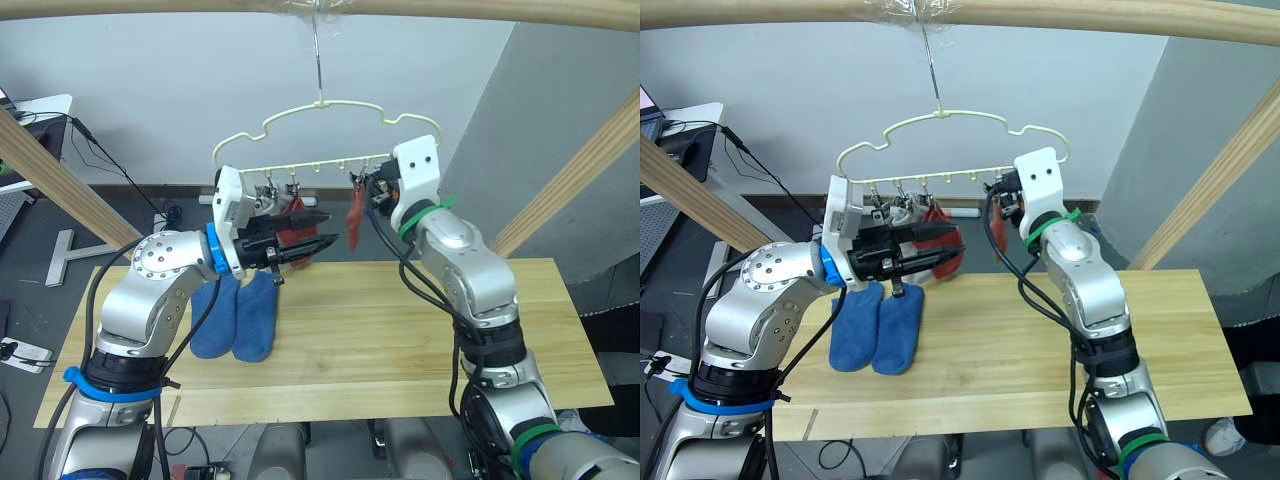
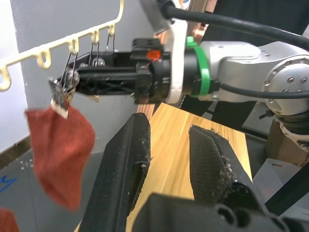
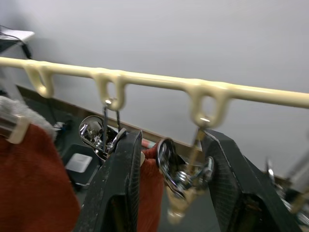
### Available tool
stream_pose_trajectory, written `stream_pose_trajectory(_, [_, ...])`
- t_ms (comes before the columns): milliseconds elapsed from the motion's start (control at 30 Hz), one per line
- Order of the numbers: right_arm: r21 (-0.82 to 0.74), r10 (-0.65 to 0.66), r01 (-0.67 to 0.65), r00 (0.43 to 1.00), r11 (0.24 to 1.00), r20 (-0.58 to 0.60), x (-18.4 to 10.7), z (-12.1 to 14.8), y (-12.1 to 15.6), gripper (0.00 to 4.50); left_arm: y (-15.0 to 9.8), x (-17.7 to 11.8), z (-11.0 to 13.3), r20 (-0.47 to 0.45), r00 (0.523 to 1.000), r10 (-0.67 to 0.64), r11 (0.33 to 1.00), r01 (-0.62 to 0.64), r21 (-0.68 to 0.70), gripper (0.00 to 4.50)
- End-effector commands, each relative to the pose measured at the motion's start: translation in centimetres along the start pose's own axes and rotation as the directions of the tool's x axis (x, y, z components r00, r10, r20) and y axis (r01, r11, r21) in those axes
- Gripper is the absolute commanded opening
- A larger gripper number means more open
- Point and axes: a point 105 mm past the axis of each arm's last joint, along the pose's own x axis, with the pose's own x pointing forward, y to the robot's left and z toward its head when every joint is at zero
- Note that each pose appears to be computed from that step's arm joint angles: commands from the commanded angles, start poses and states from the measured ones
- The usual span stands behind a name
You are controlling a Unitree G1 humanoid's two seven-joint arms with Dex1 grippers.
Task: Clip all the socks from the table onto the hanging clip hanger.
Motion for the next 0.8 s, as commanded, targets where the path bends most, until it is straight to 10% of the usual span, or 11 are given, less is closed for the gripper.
stream_pose_trajectory(33, [-0.004,-0.040,0.040,0.998,0.999,0.053,-0.9,1.5,-0.6,1.91,-0.5,0.2,1.0,0.025,1.000,-0.015,0.999,0.014,0.038,1.67])
stream_pose_trajectory(800, [0.028,0.004,-0.005,0.999,1.000,0.043,-0.1,1.7,1.9,1.91,-0.2,0.6,1.5,0.034,0.999,-0.014,0.999,0.013,0.038,1.67])
